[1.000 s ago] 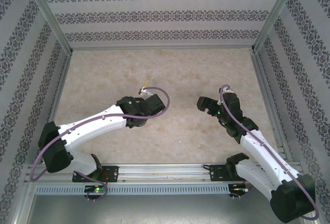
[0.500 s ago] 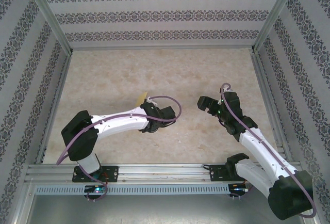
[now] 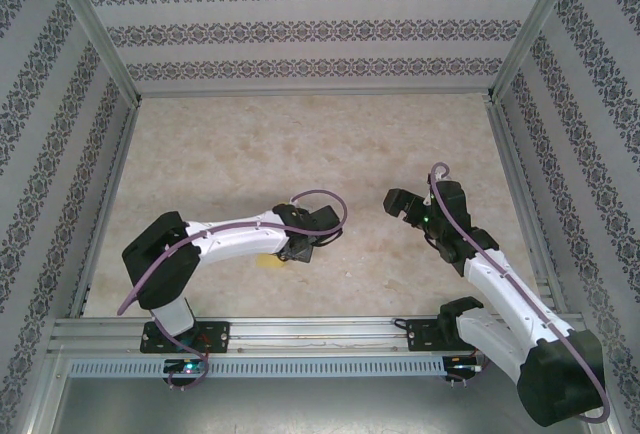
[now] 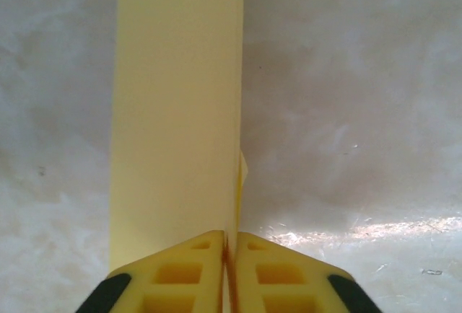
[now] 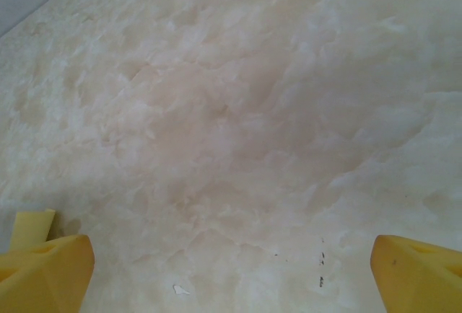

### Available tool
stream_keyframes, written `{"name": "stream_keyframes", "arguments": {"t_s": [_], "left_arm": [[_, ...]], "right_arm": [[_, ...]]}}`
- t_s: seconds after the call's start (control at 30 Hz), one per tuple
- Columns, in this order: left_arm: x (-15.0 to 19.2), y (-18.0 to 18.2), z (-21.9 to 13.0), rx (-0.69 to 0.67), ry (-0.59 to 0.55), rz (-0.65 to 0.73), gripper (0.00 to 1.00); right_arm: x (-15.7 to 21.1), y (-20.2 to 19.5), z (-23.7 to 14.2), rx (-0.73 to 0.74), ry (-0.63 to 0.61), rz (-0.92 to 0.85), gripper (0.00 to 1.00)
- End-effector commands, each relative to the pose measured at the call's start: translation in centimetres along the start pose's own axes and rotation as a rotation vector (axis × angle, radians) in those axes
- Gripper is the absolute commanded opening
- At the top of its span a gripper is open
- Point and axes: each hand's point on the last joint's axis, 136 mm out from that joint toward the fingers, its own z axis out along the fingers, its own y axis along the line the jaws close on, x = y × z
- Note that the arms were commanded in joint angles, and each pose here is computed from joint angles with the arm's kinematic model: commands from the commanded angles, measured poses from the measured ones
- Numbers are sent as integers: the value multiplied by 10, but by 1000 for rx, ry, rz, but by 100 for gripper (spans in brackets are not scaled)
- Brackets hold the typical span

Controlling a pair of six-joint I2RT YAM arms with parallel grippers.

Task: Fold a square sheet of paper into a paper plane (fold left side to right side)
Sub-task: Turn over the paper at the center of the table, then third fold the triangle at the center of the table.

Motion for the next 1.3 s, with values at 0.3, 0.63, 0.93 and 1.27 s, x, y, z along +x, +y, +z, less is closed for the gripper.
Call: {"name": "stream_keyframes", "arguments": {"t_s": [0.3, 0.63, 0.93, 1.27], "left_arm": [[-22, -43, -4, 304, -26, -136, 36], [-68, -11, -42, 510, -218, -231, 49], [-100, 61, -66, 591, -431, -387, 51], [-75, 116, -62, 490, -501, -491, 55]], "right_arm": [[9, -1, 6, -20, 42, 17, 98], [30, 43, 18, -204, 237, 58, 84], [88, 132, 50, -373, 496, 28, 54], [159, 188, 83, -427, 679, -9, 24]]}}
